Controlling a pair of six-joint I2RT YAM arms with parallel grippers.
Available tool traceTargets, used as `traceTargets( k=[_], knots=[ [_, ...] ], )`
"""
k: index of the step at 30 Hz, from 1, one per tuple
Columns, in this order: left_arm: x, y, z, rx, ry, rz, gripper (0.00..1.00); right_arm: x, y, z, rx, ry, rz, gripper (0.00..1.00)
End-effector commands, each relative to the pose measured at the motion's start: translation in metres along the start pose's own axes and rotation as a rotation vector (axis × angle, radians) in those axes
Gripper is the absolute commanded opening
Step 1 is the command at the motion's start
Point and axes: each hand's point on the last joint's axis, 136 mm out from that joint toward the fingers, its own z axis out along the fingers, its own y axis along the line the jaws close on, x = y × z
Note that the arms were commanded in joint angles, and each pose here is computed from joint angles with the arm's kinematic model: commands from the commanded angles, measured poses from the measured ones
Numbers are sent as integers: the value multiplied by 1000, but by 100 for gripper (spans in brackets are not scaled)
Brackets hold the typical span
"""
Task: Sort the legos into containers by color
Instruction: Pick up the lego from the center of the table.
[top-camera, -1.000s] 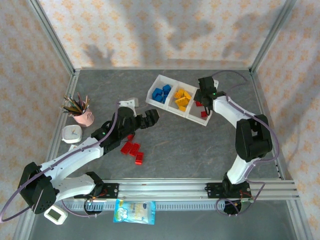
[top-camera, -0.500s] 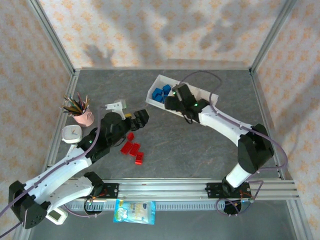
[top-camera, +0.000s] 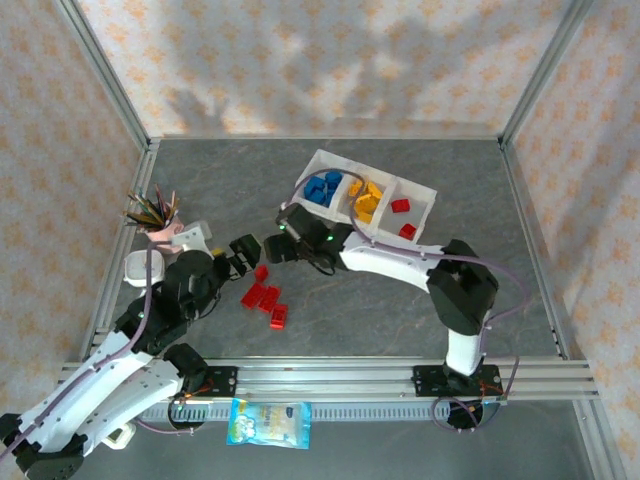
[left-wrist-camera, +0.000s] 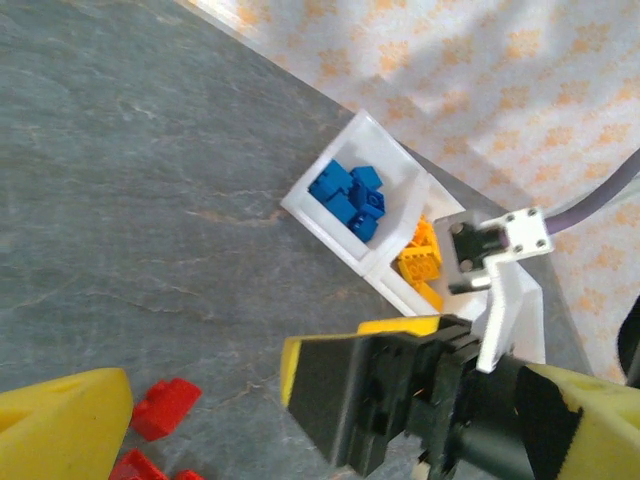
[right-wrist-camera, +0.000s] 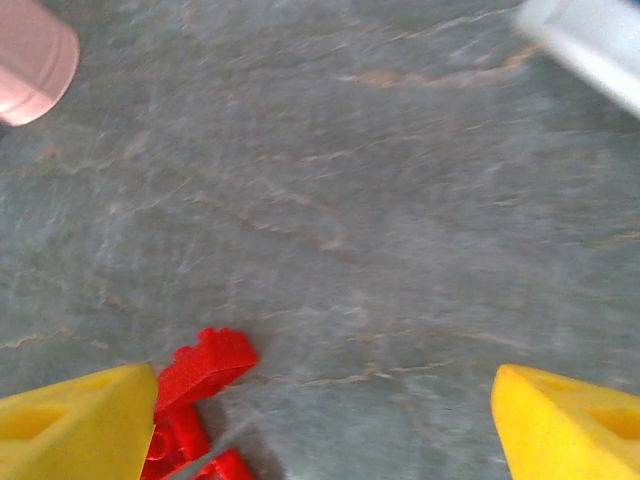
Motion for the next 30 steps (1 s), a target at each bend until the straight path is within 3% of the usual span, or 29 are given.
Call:
traceTargets(
  k=[1, 6, 16, 30],
  knots=[
    [4, 30, -8, -113, -6, -9, 99, 4, 18, 13, -8, 16, 45, 87],
    [3, 41, -17, -136, -18, -24, 99, 24, 45, 34, -48, 51, -63, 87],
    [7, 53, -24, -148, -25, -59, 99, 42, 50, 72, -41, 118, -233, 84],
    [11, 50, -21, -130, -12, -65, 99, 48, 34, 96, 38, 135, -321, 56]
  ],
)
